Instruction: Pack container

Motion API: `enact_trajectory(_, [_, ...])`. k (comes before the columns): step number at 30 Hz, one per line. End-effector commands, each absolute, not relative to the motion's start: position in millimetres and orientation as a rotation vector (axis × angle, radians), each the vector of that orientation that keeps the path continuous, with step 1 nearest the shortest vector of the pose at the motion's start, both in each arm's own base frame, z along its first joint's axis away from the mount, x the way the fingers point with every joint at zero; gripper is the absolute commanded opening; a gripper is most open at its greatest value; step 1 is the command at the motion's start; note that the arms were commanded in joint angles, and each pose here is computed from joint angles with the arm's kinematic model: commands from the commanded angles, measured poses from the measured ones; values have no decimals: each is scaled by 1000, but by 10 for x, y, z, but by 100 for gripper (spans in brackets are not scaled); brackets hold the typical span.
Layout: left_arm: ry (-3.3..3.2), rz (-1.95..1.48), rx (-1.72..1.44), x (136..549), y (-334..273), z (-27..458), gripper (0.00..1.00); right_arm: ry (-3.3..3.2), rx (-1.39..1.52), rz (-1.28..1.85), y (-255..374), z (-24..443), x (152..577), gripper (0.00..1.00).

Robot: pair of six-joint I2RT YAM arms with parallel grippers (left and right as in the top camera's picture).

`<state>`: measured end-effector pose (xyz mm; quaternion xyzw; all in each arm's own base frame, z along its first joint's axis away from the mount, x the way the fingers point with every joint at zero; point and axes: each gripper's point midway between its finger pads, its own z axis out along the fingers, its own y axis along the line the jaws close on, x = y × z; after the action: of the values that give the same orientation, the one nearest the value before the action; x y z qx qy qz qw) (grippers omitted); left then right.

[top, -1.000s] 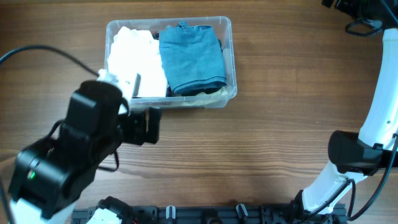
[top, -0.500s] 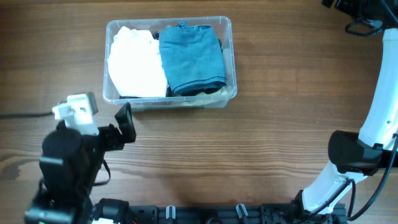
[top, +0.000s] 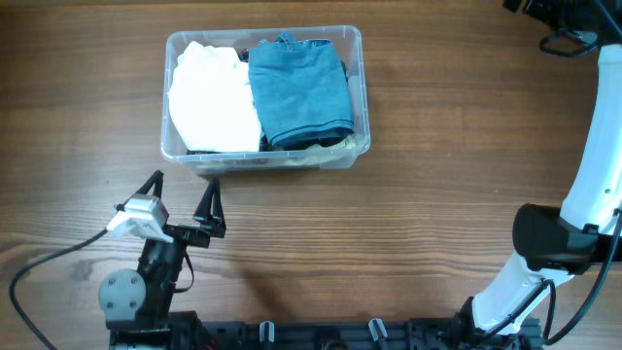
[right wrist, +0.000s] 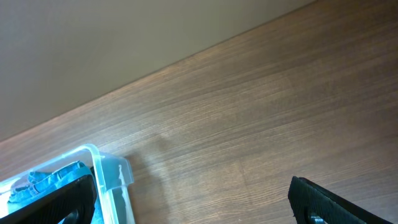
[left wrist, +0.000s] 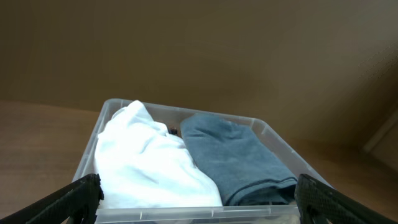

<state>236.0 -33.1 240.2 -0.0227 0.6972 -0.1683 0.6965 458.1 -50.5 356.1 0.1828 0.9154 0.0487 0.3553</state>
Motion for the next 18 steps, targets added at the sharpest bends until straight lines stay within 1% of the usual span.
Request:
enact_trajectory(1, [1518, -386, -41, 2308, -326, 2389, 100, 2366, 483, 116, -515, 3543, 4591, 100])
enact_trajectory(14, [1527, -391, -43, 2311, -327, 2228, 100, 2367, 483, 116, -515, 3542, 4591, 100])
enact_trajectory(18, [1580, -431, -89, 2365, -328, 1963, 100, 2367, 482, 116, -515, 3543, 4591, 100])
